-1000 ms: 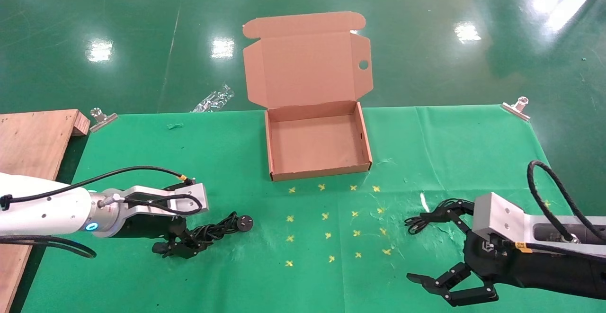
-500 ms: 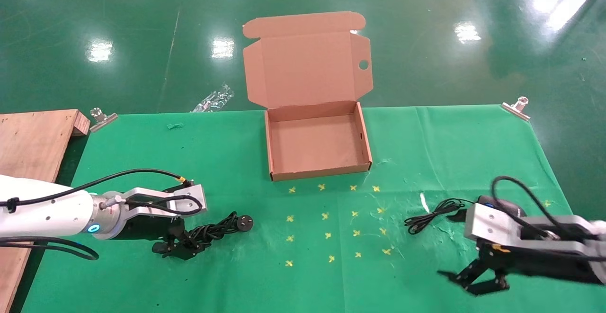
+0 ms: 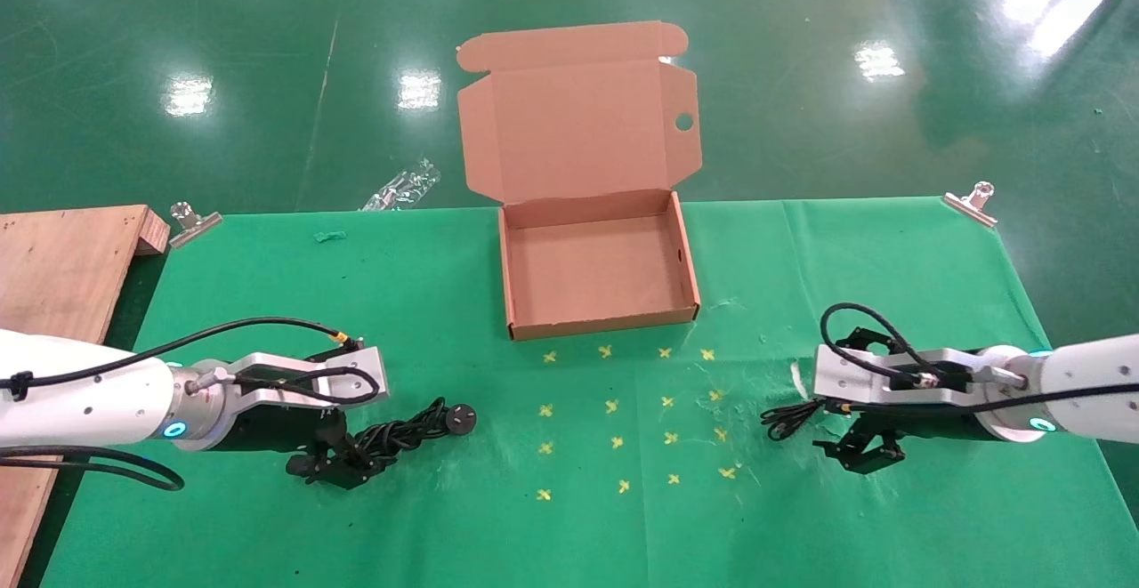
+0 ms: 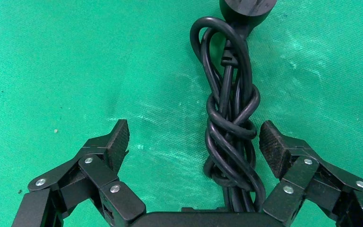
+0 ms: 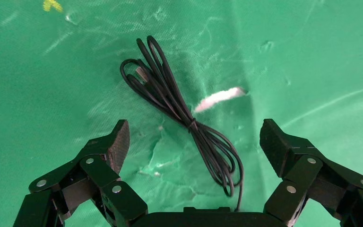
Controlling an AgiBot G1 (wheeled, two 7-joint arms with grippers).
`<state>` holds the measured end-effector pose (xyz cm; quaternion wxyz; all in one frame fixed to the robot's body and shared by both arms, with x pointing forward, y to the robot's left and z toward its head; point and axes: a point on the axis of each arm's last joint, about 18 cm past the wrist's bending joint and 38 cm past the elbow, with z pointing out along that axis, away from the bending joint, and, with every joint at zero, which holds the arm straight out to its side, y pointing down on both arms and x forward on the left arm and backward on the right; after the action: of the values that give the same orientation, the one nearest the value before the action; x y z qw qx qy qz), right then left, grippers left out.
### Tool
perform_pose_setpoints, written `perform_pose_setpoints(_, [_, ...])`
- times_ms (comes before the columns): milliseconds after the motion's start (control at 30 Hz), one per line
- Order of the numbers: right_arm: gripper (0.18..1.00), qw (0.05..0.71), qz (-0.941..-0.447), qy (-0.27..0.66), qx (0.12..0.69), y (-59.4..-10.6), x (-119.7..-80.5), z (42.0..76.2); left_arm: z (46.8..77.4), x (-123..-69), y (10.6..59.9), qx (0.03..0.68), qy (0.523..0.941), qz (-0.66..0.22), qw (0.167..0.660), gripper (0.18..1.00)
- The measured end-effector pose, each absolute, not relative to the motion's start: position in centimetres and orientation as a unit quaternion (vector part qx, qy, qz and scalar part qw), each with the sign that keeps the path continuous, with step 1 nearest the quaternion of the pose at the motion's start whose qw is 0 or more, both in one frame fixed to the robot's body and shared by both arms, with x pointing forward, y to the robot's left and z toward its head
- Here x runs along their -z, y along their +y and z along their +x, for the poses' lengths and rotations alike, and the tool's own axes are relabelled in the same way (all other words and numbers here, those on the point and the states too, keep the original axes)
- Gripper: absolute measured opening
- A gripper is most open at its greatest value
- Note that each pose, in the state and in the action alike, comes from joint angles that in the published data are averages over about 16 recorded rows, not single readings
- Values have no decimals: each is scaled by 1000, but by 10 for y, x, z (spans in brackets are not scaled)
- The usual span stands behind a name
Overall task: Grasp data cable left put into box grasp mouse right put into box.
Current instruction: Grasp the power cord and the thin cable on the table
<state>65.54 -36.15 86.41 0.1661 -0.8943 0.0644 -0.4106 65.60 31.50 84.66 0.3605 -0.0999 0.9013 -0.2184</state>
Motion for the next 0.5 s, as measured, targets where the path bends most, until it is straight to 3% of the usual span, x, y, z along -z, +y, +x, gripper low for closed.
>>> perform_pose_setpoints(500, [989, 152, -896, 77, 411, -362, -860, 674, 656, -846, 315, 218, 901, -100, 360, 981])
